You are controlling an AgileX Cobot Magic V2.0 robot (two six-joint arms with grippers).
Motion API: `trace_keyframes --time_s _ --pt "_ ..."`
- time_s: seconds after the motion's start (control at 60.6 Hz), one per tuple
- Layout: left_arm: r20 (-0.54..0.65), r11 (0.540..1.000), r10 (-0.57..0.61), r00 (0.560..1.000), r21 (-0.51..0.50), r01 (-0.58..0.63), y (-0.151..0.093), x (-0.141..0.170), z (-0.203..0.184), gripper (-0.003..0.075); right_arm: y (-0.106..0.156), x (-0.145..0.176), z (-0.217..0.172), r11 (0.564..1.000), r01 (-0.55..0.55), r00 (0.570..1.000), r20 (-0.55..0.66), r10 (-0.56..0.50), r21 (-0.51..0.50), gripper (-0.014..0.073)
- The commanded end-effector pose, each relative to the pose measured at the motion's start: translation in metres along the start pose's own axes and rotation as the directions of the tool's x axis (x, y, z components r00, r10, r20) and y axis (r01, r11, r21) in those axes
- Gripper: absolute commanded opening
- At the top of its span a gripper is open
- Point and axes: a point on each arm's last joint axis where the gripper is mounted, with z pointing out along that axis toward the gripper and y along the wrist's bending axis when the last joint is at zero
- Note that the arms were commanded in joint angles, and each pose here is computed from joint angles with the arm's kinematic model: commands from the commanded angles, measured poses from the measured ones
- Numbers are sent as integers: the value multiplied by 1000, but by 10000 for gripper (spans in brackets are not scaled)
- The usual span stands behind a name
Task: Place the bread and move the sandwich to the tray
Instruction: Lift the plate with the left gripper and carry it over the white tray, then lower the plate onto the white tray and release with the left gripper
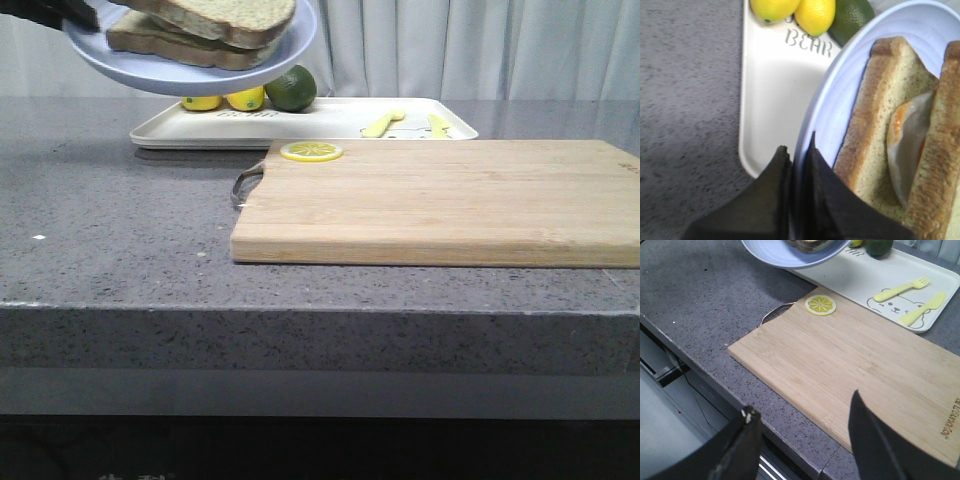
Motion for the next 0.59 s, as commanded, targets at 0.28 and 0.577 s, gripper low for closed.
trace_keyframes --time_s 0.28,0.577 --pt "6 976 -180 984 127 177 -10 -38 37 -17 -2 -13 -5 1000 4 996 93 -6 20 412" --pt "-47 970 -194 980 137 199 6 -41 71 -4 -2 -13 -5 1000 4 996 93 -6 20 412"
